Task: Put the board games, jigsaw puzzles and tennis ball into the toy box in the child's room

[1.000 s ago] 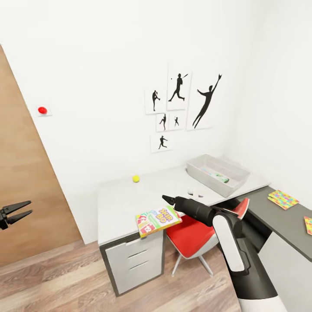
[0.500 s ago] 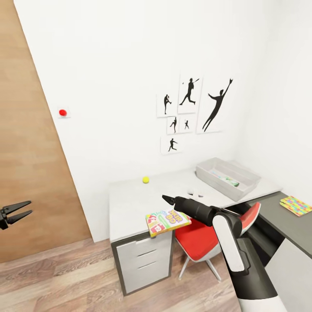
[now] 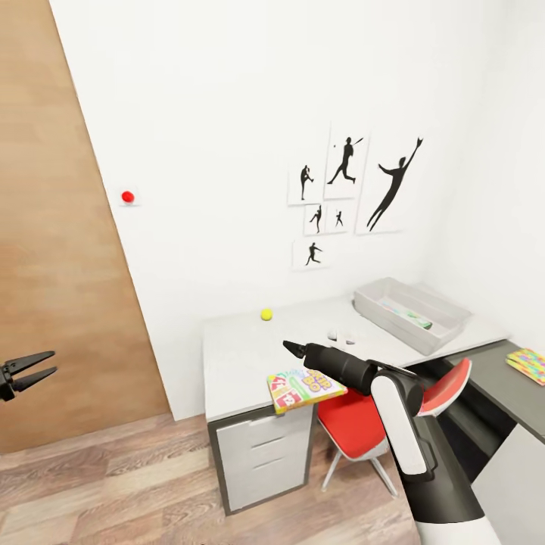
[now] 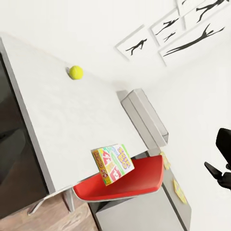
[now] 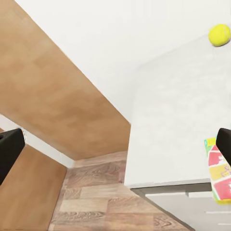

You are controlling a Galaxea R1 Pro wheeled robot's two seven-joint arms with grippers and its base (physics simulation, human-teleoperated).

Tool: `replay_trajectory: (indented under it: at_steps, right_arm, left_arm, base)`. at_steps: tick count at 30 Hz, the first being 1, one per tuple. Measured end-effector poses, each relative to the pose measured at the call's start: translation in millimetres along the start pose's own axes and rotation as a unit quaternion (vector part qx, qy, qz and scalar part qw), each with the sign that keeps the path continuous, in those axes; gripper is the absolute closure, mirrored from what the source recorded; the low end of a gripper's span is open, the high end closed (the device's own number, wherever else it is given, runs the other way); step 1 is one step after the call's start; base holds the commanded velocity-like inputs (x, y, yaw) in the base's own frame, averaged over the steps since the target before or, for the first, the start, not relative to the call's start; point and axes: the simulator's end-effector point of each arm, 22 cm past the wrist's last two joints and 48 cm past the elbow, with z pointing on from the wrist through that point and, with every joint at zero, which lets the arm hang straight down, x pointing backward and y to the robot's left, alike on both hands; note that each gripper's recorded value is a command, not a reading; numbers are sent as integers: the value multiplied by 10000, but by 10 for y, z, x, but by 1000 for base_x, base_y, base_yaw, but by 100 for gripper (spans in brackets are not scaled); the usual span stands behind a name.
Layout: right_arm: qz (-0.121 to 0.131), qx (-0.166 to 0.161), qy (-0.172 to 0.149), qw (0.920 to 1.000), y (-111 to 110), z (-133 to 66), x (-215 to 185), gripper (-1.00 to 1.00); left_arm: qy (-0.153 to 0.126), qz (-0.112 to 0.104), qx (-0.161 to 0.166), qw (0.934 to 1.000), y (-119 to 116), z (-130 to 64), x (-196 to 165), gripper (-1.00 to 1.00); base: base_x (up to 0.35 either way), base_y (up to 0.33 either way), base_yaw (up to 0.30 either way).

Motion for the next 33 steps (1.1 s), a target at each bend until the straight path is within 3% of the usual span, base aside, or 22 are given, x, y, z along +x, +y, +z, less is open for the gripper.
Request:
replay_trajectory:
  at_steps: [8,20,33]
  right_arm:
    - [2,3,-2,10000,-5,-1,-2,-100]
    - [1,3,-2,10000,-3,-1,-2,-100]
    - [-2,3,-4,10000,-7,-3,-4,-100]
  left_arm:
    - [4,-3,4,10000,0,6,4,-100]
    - [7,-8,12,10000,-2,16,11,-100]
    - [5,-10,13,10000,-2,16,11,-100]
  base:
    - [-17,53,247]
    - [-7,35,67]
    - [0,57,241]
